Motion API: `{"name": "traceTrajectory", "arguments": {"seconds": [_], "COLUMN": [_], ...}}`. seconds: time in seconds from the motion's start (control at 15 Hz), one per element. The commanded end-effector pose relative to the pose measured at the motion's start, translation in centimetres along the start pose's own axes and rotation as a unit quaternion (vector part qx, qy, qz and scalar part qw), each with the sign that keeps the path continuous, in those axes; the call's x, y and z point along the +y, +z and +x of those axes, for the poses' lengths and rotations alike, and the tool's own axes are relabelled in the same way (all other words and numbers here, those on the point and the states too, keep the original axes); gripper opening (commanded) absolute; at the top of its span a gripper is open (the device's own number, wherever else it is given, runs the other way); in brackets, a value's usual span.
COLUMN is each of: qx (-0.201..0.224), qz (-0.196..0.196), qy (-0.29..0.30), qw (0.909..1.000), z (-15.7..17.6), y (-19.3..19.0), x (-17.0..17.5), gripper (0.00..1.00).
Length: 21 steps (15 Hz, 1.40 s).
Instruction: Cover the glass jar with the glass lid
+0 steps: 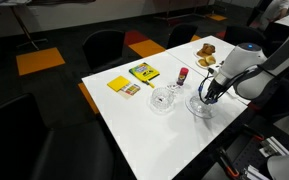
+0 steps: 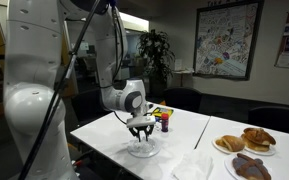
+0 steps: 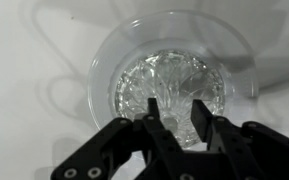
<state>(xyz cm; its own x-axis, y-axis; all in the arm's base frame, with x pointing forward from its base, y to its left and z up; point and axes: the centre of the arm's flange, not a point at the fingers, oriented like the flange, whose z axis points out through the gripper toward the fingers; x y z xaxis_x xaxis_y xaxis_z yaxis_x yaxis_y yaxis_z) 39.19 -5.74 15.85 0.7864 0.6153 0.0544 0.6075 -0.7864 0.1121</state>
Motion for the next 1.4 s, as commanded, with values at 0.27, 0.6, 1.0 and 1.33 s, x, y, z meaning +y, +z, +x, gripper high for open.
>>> {"name": "traceTrajectory", "arguments": {"seconds": [0.27,0.6,1.0,1.33], "qx": [-0.003,0.001,0.004,0.007], "qz": [-0.016,-0.017,-0.015,-0.015], "qy": [-0.026,-0.031,-0.040,-0.040], "qw": [0.9995,0.9994,0.9991,0.9991], "z": [0.8,1.3,2.0,1.7], "y": [0.0,0.2,0.3,-0.2], "x": [0.2,0.1,-0.4,-0.4], "gripper": [0.48,0.28,0.02,0.04]}}
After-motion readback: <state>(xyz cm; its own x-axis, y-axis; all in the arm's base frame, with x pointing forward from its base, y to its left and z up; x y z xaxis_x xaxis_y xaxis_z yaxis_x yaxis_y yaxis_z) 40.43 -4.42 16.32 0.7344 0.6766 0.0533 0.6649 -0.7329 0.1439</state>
